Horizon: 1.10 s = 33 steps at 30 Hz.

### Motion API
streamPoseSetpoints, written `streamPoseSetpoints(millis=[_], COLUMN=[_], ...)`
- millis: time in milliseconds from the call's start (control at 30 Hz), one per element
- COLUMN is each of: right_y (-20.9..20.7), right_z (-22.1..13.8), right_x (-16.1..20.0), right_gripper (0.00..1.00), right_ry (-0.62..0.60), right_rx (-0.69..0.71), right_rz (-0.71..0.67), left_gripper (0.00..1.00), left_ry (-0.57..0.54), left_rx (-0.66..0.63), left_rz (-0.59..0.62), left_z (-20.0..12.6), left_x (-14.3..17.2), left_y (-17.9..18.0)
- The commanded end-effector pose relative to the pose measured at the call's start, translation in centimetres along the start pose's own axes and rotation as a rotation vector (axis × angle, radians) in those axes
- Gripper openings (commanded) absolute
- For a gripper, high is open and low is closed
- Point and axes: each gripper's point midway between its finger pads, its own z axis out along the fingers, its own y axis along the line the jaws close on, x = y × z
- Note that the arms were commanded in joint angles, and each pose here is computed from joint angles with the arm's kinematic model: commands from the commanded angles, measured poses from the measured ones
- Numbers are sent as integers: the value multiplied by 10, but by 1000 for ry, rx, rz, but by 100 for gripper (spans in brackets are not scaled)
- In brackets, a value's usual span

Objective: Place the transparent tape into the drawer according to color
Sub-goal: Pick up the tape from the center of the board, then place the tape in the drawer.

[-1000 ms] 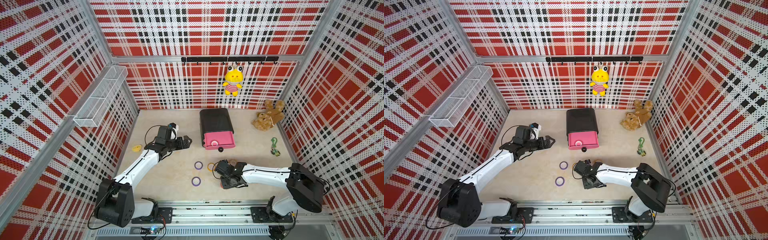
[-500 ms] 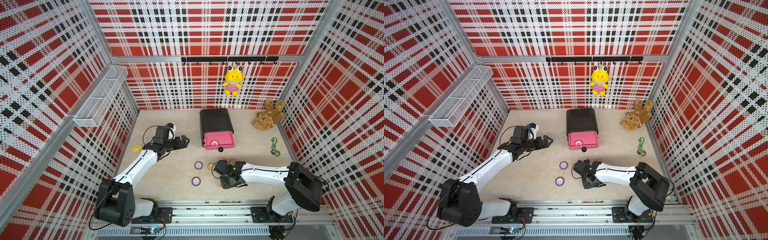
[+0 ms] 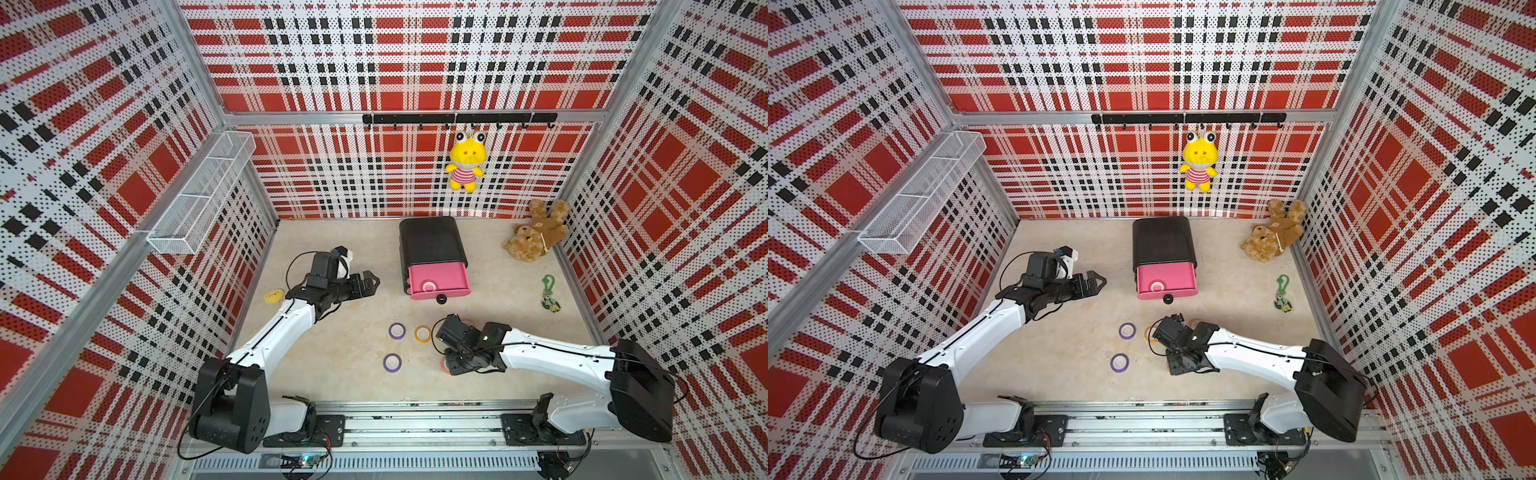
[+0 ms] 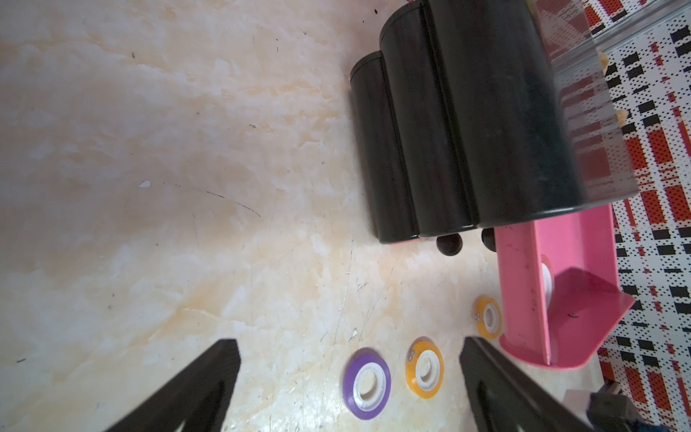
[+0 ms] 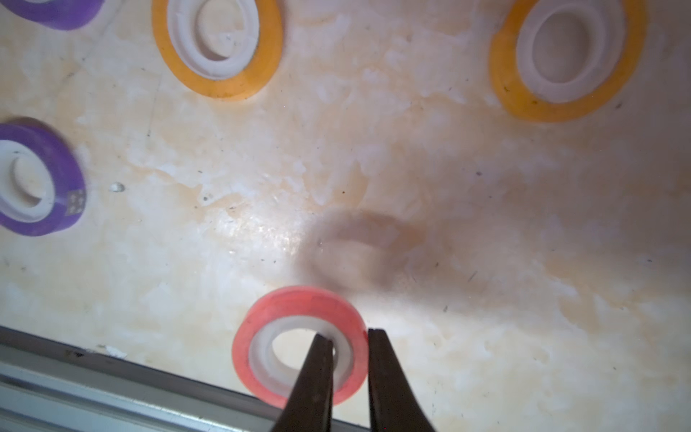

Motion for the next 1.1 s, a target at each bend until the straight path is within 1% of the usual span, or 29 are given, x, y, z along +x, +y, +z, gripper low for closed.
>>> streamPoseSetpoints(millis=[0, 133, 300, 367, 400, 533, 700, 833, 1067], right_y=[5, 11, 9, 2, -2, -14, -27, -38, -44], right_z=[-27, -56, -95, -110, -118, -137, -143, -142, -133], right_x=[-15, -29, -56, -71, -81, -121, -156, -179, -210], right_gripper=[0, 0, 0, 0, 0, 0, 0, 0, 0], right_ry=[-64, -120, -224, -278, -309, -409, -460, -489, -497], right_rx=[-37, -83, -137, -127, -118, -94, -61, -2, 28], right_rz=[14, 0, 34, 46, 48, 64, 77, 53, 44], left_gripper=[99, 99, 99, 99, 99, 99, 99, 99, 99], left_ry=[-14, -7, -6, -6, 8, 12, 12, 13, 10], left_rx=[16, 17, 15, 12, 28, 36, 47, 51, 45], left_rz=[10, 14, 14, 15, 35, 34, 43, 45, 44], left_z=[0, 3, 5, 5, 8, 11, 11, 9, 8], left_x=[-5, -5, -6, -6, 0, 3, 5, 6, 8], left_y=[-5, -6, -7, -6, -16, -19, -25, -26, -25])
